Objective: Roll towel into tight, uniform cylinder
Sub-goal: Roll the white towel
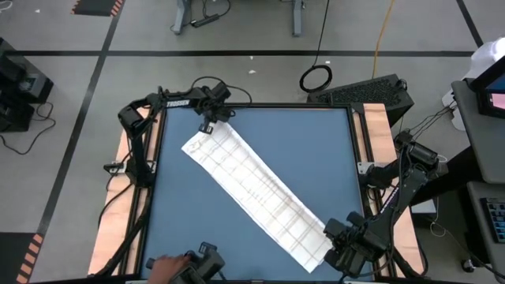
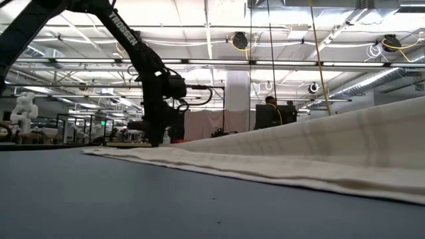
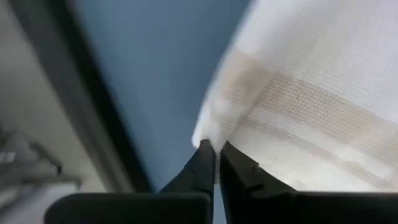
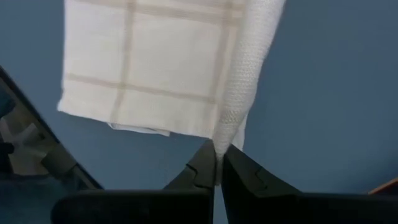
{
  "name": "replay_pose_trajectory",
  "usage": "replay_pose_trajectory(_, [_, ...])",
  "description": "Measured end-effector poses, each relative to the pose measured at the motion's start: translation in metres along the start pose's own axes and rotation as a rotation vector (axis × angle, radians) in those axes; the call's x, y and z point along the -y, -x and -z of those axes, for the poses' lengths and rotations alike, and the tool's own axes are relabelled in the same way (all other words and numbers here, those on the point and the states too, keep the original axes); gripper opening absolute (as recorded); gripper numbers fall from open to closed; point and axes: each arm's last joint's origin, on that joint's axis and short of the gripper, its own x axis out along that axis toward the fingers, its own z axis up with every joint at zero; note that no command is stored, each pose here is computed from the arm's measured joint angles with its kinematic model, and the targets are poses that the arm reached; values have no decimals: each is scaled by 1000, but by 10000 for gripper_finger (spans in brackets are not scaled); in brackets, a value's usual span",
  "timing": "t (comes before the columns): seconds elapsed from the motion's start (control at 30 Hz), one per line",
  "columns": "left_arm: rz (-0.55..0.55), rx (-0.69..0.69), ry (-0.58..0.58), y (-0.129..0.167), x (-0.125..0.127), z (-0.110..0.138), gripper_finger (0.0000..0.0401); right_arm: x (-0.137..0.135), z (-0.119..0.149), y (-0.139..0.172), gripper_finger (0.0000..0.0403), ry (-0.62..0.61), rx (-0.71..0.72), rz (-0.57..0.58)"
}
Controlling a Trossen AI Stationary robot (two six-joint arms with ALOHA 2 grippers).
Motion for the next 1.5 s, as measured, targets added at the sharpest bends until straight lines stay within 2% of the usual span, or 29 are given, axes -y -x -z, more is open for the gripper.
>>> replay_pose_trajectory(0.2, [-85,-14,33,33,-1,1,11,3,-1,5,6,-55,0,49])
replay_pose_trajectory(0.37, [-125,8,57,62,1,5,11,-4,-2,19,6,-117,0,9])
replay_pose_trajectory(0.53, [-106,1,80,83,9,13,11,-10,-2,22,6,-180,-7,-47])
replay_pose_trajectory(0.73, [-17,-45,112,90,21,18,11,-17,-3,23,6,-243,-12,-117])
replay_pose_trajectory(1.0, [57,-99,166,91,28,23,11,-28,-9,25,6,-279,63,-244])
replay_pose_trajectory(1.5, [140,-162,184,89,37,31,11,-53,-12,-5,9,-251,37,-285])
